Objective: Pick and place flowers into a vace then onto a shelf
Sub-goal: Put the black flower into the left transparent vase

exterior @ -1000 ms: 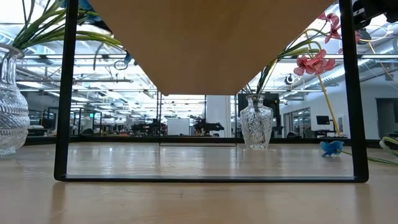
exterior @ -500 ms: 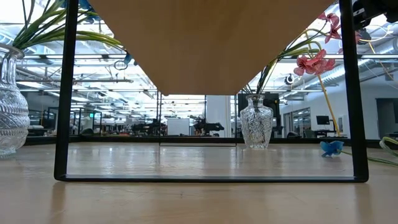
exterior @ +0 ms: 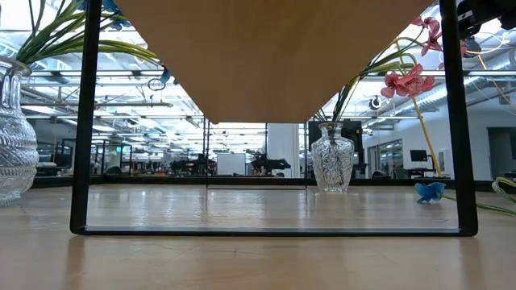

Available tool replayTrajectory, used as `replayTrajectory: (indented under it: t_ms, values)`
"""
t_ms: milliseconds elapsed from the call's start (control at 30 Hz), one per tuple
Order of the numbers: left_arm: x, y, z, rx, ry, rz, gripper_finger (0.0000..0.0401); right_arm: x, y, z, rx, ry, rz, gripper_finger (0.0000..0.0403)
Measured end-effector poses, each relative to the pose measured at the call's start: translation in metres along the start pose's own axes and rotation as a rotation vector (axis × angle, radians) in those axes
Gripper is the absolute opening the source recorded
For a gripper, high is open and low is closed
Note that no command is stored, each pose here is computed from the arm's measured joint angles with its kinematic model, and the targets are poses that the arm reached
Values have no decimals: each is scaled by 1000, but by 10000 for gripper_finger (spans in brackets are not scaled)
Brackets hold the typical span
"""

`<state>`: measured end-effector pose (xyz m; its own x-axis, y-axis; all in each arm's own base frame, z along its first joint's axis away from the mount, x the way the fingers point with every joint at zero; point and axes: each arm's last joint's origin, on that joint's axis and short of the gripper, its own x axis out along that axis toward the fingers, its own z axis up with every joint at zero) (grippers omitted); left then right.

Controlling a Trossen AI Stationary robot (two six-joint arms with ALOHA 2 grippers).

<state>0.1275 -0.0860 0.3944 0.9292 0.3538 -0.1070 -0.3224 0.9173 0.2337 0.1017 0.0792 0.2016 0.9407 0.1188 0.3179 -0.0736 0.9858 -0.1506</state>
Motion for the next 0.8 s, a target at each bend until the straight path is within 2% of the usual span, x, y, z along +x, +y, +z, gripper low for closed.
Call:
replayTrajectory:
  t_ms: [333,533,700,800]
  values:
    - [-32,-16,14,-52,-117,-187,6,0,0,0,0,0,1,9]
    - [-42,-34,7,-56,-93,-284,6,0,0,0,0,0,0,8]
    - [-41,-57,-3,-27,-47,-330,6,0,0,0,0,0,1,9]
    - [-39,-69,-8,-13,-21,-322,6,0,0,0,0,0,0,8]
